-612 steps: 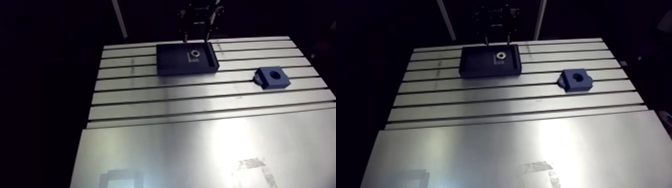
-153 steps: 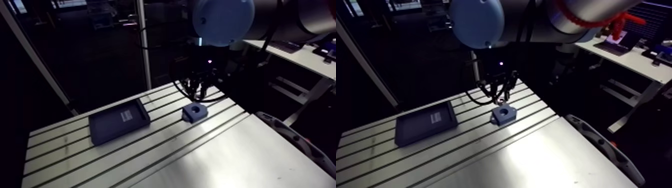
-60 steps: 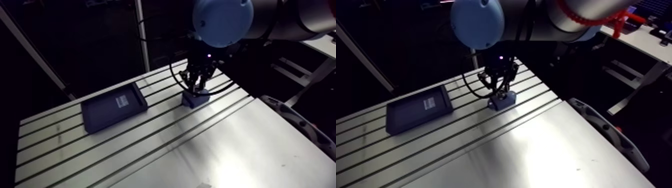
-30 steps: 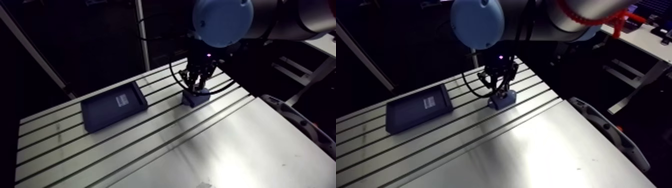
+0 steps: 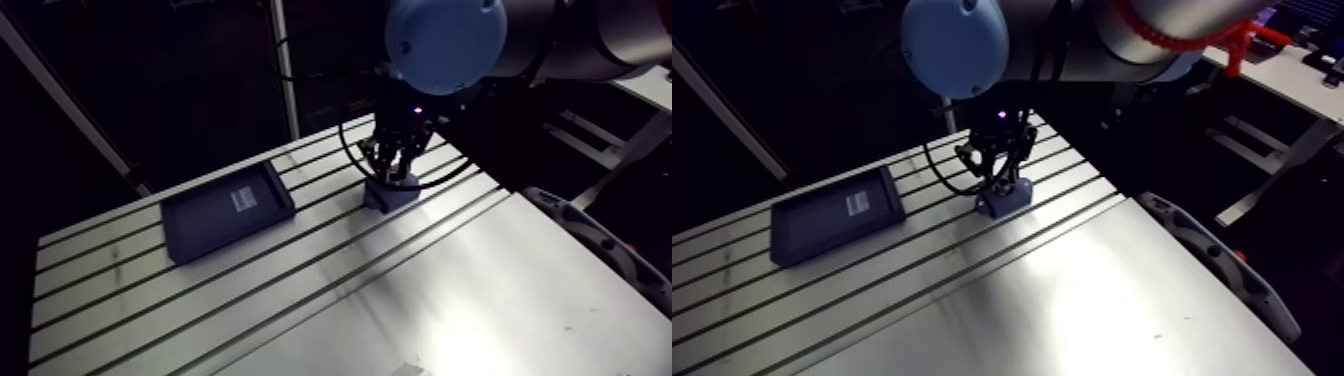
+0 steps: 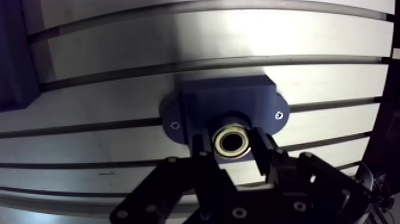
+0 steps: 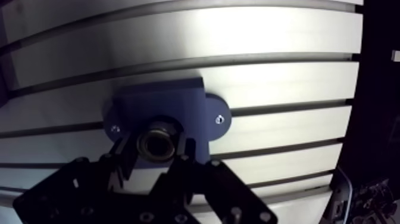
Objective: Pick up the bearing and press it into the housing until flush.
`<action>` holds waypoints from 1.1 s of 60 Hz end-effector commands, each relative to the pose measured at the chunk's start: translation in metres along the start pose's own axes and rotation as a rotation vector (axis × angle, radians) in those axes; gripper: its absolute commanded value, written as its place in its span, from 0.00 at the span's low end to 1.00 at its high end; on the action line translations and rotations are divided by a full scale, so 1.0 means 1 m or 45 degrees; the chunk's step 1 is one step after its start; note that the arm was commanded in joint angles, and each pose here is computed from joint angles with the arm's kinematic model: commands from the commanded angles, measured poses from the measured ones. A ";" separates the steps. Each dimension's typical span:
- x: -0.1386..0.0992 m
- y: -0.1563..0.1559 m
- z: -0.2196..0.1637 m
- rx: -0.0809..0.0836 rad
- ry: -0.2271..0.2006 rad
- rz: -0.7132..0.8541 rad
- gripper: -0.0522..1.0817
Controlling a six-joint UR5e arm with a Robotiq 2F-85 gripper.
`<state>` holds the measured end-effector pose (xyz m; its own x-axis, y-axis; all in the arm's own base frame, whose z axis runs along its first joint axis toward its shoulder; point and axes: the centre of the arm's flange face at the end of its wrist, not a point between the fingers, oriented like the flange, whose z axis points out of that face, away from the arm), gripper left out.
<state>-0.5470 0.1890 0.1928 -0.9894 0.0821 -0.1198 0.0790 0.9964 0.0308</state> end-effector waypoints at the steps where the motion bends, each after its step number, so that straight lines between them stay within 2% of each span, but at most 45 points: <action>1: 0.000 0.000 0.001 0.000 -0.001 -0.001 0.61; 16: 0.000 0.002 0.006 0.008 -0.011 0.003 0.61; 66: 0.000 0.002 0.006 0.006 -0.012 0.002 0.61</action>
<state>-0.5464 0.1914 0.1870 -0.9881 0.0843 -0.1289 0.0816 0.9963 0.0260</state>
